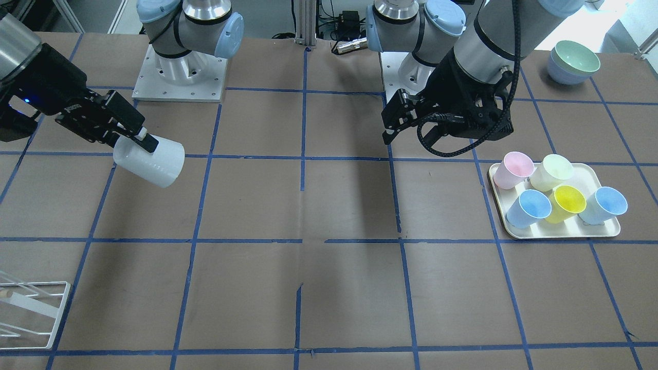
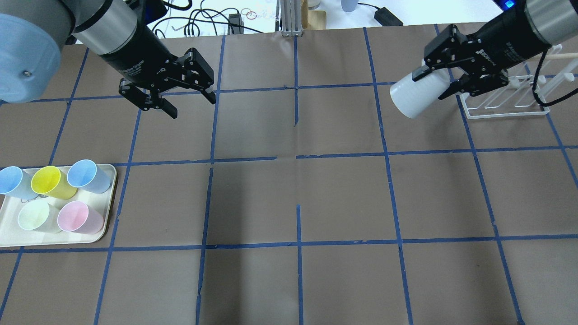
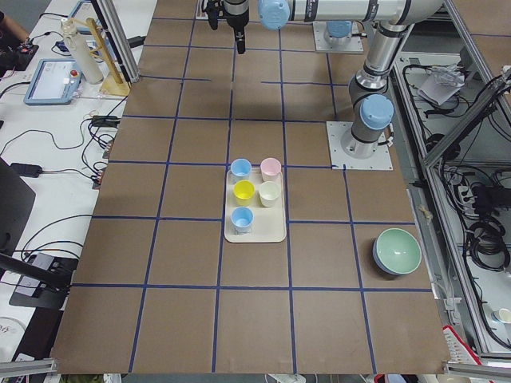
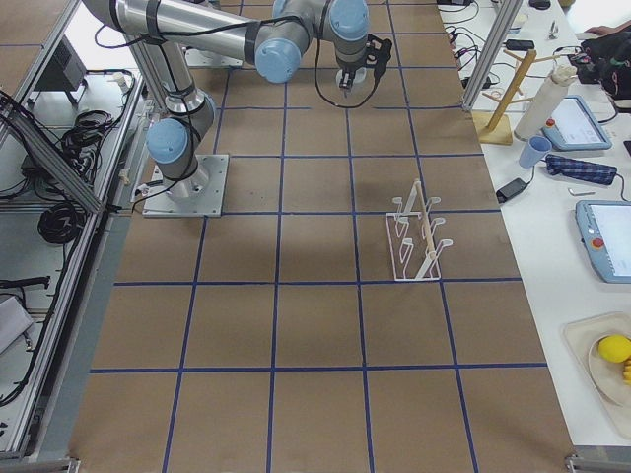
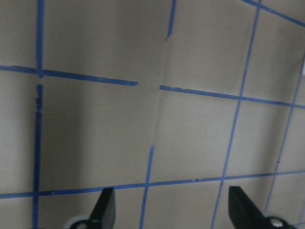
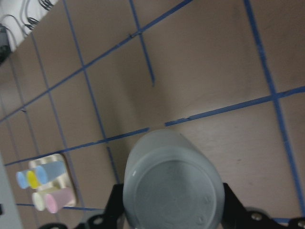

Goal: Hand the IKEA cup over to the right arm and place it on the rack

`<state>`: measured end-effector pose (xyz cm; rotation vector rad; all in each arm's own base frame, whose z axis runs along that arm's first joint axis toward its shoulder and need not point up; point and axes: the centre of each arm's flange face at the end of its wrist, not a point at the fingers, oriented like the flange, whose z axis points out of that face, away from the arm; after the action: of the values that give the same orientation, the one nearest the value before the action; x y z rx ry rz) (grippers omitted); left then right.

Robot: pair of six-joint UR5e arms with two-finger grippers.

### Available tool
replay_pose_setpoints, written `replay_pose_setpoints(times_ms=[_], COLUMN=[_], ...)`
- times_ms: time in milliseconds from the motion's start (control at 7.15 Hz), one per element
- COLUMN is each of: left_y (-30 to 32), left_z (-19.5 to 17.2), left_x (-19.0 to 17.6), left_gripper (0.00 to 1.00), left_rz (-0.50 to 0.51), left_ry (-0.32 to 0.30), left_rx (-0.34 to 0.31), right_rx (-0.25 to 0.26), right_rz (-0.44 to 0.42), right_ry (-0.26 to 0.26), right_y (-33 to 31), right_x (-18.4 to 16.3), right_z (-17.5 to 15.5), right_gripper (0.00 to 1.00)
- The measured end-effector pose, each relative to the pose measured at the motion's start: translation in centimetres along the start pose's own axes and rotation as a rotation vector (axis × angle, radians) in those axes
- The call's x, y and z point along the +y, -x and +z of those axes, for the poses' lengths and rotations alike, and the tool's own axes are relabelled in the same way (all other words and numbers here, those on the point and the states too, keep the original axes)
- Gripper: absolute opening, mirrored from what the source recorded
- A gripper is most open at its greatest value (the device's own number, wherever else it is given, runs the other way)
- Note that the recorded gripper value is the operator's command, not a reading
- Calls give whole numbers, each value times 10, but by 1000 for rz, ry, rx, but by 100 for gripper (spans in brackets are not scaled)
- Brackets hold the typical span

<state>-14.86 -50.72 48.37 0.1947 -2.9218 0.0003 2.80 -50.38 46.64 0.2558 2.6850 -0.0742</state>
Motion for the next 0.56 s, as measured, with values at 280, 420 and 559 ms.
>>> replay_pose_setpoints(times_ms=[280,420,559], left_y=[9,10,10], left_z=[-6,-9,-10], left_x=[-4,-8,-11], left_gripper=[100,100,100], left_rz=[20,27,35], left_ry=[-115,-170,-207], left_rx=[-133,-149,-152], right_rx=[240,319,359], right_rz=[-199,-229,-221], right_ry=[-42,-86,-126], right_y=[-24,-38,-58], right_x=[-9,-21,-33], right_z=[-11,-18,-23], right_gripper=[0,0,0])
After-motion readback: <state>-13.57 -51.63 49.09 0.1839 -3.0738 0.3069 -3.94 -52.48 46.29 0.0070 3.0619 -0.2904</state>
